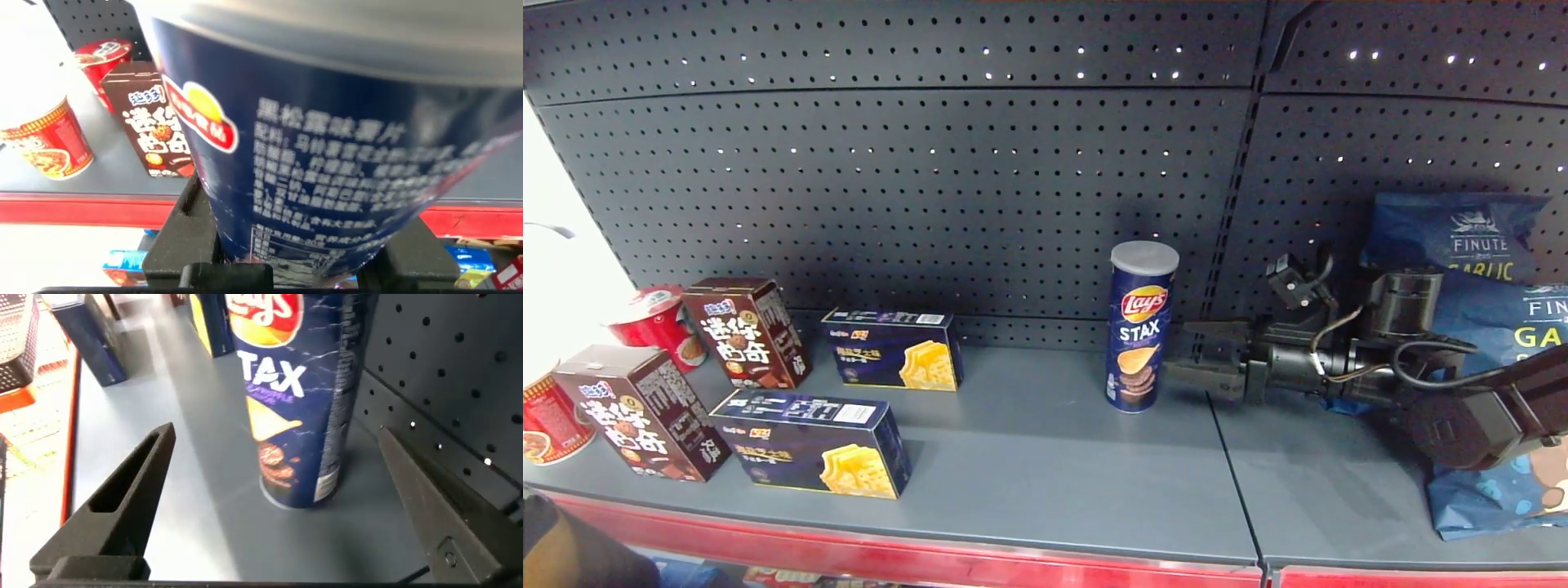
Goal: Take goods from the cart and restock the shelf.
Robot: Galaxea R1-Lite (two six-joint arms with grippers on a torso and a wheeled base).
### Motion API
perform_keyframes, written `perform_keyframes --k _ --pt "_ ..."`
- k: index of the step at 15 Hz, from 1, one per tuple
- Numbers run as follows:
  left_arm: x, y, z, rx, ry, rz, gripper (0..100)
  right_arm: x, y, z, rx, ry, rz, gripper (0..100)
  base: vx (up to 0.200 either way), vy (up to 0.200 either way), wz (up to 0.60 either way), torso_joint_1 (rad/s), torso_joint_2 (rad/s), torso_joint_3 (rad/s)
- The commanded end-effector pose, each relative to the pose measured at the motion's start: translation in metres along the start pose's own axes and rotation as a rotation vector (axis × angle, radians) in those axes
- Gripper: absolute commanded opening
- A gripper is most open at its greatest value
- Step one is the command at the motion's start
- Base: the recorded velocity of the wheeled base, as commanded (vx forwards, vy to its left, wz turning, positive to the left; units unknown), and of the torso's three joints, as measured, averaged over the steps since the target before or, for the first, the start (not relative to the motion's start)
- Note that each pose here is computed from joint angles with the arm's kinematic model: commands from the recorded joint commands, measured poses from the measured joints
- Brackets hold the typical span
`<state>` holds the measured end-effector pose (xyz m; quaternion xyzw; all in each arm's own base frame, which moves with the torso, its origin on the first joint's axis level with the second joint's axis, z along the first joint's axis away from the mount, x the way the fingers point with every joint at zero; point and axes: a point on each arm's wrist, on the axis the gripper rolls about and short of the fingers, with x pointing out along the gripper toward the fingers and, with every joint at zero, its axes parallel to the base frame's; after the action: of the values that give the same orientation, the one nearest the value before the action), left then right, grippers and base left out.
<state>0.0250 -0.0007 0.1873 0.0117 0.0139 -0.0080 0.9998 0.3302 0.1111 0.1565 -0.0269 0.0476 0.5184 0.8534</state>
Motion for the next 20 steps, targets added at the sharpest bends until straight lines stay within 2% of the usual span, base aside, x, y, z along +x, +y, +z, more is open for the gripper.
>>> perform_keyframes --k 1,6,14,18,19,20 --pt "0.0 0.0 0.001 0.0 -0.003 0.002 0 0.009 -0.008 -0.007 0.004 0.005 0.004 100 0.0 0.0 0.0 0.0 0.0 0.0" --pt "-0.001 0.0 0.006 -0.002 -0.017 0.011 0 0.036 -0.031 -0.018 -0.002 -0.001 0.009 100 0.0 0.0 0.0 0.0 0.0 0.0" --pt "0.0 0.0 0.003 -0.001 -0.006 0.014 0 0.058 -0.026 -0.039 0.014 0.01 0.053 100 0.0 0.0 0.0 0.0 0.0 0.0" --pt "-0.002 0.001 0.001 -0.003 -0.008 0.025 0 0.073 -0.027 -0.037 -0.003 -0.011 0.072 100 0.0 0.0 0.0 0.0 0.0 0.0" --pt "-0.002 0.001 0.001 -0.003 -0.008 0.025 0 0.073 -0.027 -0.037 -0.003 -0.011 0.072 0 0.0 0.0 0.0 0.0 0.0 0.0" --pt "-0.002 0.001 0.001 -0.003 -0.009 0.025 0 0.074 -0.029 -0.035 -0.013 -0.021 0.07 0 0.0 0.0 0.0 0.0 0.0 0.0"
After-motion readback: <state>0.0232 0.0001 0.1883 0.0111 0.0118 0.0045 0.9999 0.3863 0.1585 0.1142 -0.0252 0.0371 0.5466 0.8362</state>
